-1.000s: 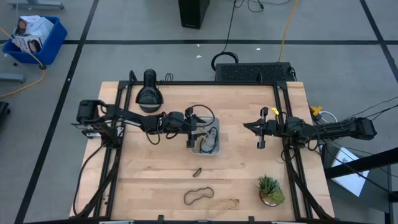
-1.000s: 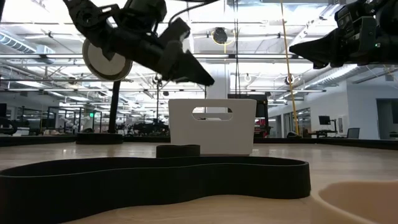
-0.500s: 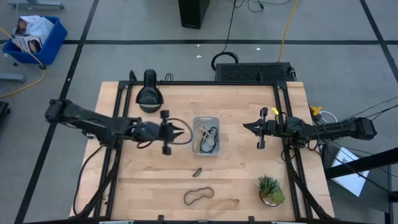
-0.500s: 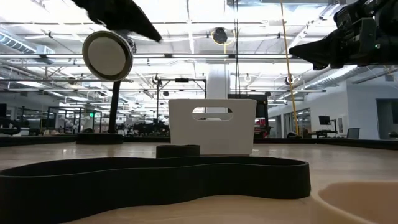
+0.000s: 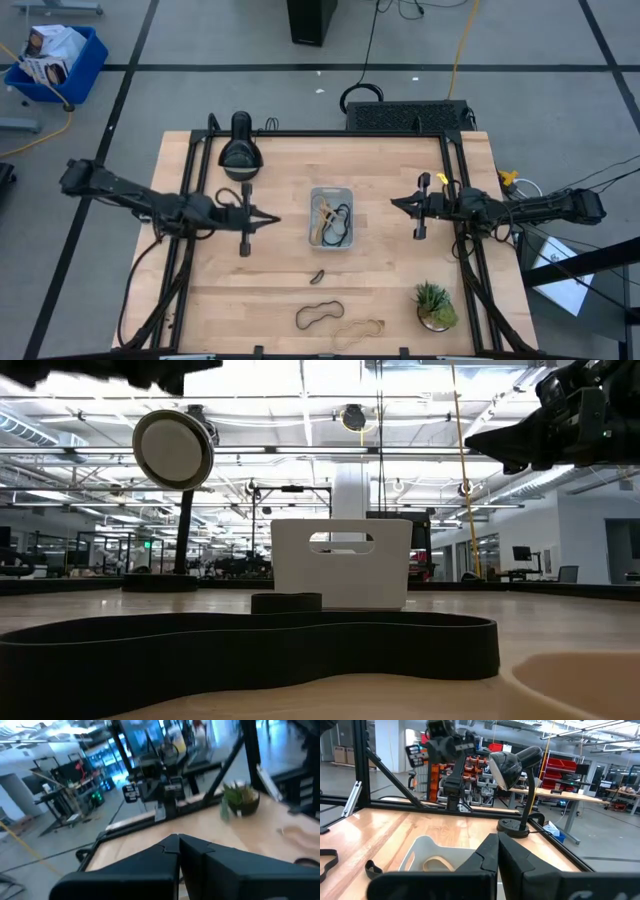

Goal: Pick and place rubber bands into bin
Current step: Put the brown rubber band into the gray bin

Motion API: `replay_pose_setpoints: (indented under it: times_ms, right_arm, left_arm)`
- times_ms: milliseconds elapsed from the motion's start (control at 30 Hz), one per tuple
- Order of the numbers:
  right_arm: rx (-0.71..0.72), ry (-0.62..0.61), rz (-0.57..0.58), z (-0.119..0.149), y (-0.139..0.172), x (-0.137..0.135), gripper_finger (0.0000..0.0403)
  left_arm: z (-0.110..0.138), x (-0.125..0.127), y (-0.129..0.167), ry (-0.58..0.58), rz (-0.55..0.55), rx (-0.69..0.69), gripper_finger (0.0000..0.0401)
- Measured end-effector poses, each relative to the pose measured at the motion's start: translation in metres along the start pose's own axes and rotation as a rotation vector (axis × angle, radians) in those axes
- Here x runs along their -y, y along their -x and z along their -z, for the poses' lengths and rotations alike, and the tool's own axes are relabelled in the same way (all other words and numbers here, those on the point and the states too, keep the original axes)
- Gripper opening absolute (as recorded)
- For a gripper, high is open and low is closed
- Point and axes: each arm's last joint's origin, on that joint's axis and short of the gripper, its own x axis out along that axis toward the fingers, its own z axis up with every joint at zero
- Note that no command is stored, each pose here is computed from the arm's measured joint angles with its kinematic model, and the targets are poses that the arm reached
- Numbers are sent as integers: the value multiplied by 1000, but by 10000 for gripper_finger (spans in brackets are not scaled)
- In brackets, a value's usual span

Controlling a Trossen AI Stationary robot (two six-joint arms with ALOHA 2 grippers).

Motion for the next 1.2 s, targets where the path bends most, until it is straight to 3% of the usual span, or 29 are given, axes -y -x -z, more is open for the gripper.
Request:
replay_pose_setpoints:
  times_ms: [200,567,733,1000,1200]
  right_arm:
    - [-17,2,-2,2,-1,0,0]
    - [-58,6,-5,7,-3,-1,0]
    - [-65,-19,-5,7,-4,-1,0]
    - [-62,-19,-1,7,-4,-1,0]
    - [-69,-16,86,7,-3,1,0]
  left_arm:
    - [33,-9,13,54,-54,-10,3]
    - [40,-8,48,18,-88,104,3]
    - [53,-4,53,85,-80,53,3]
    - [66,3,54,84,-106,-4,2]
    - [68,5,55,45,-85,-31,2]
